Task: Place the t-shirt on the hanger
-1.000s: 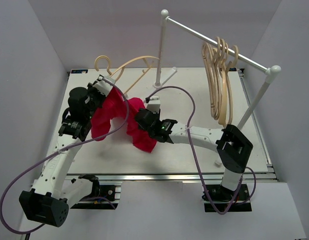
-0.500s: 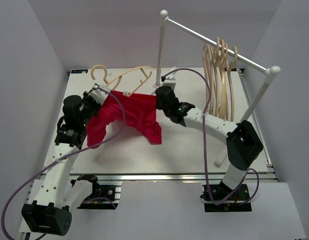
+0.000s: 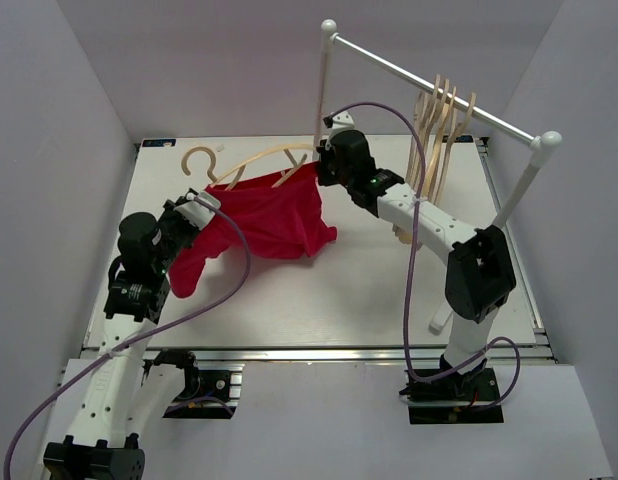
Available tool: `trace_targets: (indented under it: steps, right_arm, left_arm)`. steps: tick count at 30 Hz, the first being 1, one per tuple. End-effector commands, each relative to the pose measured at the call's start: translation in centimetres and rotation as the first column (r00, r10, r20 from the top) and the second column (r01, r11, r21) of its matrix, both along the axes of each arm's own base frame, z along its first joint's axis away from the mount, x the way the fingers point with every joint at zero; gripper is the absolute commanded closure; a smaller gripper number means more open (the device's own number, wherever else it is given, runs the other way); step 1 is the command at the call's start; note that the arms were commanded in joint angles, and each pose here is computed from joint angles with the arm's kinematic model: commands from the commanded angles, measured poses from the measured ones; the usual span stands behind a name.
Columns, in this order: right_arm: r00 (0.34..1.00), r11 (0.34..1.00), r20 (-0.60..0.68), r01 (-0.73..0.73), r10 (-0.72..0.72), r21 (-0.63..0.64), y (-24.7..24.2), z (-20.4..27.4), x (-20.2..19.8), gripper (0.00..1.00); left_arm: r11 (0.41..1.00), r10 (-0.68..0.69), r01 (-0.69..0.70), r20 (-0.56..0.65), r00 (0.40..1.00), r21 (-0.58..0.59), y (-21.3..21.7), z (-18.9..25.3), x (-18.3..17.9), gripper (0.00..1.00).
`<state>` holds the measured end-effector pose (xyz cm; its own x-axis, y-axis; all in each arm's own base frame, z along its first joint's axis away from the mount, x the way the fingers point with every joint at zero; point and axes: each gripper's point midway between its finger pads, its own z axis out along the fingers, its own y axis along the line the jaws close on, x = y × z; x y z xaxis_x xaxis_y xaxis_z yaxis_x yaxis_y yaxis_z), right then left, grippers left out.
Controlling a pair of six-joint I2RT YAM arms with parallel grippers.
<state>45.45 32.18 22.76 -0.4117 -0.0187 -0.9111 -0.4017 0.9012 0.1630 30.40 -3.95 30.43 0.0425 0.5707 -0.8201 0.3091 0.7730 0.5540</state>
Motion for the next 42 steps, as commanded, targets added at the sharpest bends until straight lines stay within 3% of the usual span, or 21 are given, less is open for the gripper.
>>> trace_targets:
  steps: [1,9,18,22,25,32,38,42]
  right_arm:
    - [0.989,0.99,0.056,0.14,-0.137,-0.037,-6.8,2.8,2.8,1.0]
    - [0.99,0.989,0.082,0.121,-0.114,-0.084,-9.3,5.8,2.4,1.0]
    - [0.997,0.989,0.018,-0.071,0.074,-0.132,-7.8,5.5,-0.2,1.0]
    - [0.981,0.976,0.027,-0.19,0.194,-0.106,-6.5,6.7,-2.4,1.0]
    - [0.979,0.98,0.091,-0.171,0.181,-0.101,-6.0,9.4,-3.0,1.0]
    - [0.966,0.962,0.061,-0.244,0.253,-0.123,-5.1,10.6,-4.7,1.0]
    - [0.911,0.9,-0.022,-0.409,0.411,-0.152,1.3,8.4,-8.4,1.0]
    - [0.86,0.852,0.012,-0.503,0.51,-0.142,6.0,10.2,-10.1,1.0]
  left_arm:
    - [0.99,0.098,-0.097,-0.005,0.995,0.104,2.6,-1.5,-0.4,1.0]
    - [0.983,0.108,-0.1,-0.044,0.993,0.152,3.0,-4.1,-0.5,1.0]
    - [0.965,0.216,-0.207,-0.038,0.976,0.162,4.8,-4.4,0.5,1.0]
    - [0.962,0.17,-0.145,-0.094,0.981,0.232,4.4,-6.1,0.3,1.0]
    - [0.962,0.091,-0.05,-0.143,0.986,0.27,3.3,-7.4,0.1,1.0]
    - [0.962,0.134,-0.099,-0.126,0.983,0.254,3.9,-7.2,0.6,1.0]
    - [0.972,0.094,-0.063,-0.128,0.987,0.225,3.0,-7.3,0.9,1.0]
    - [0.979,0.009,0.019,-0.139,0.99,0.202,1.5,-7.2,0.8,1.0]
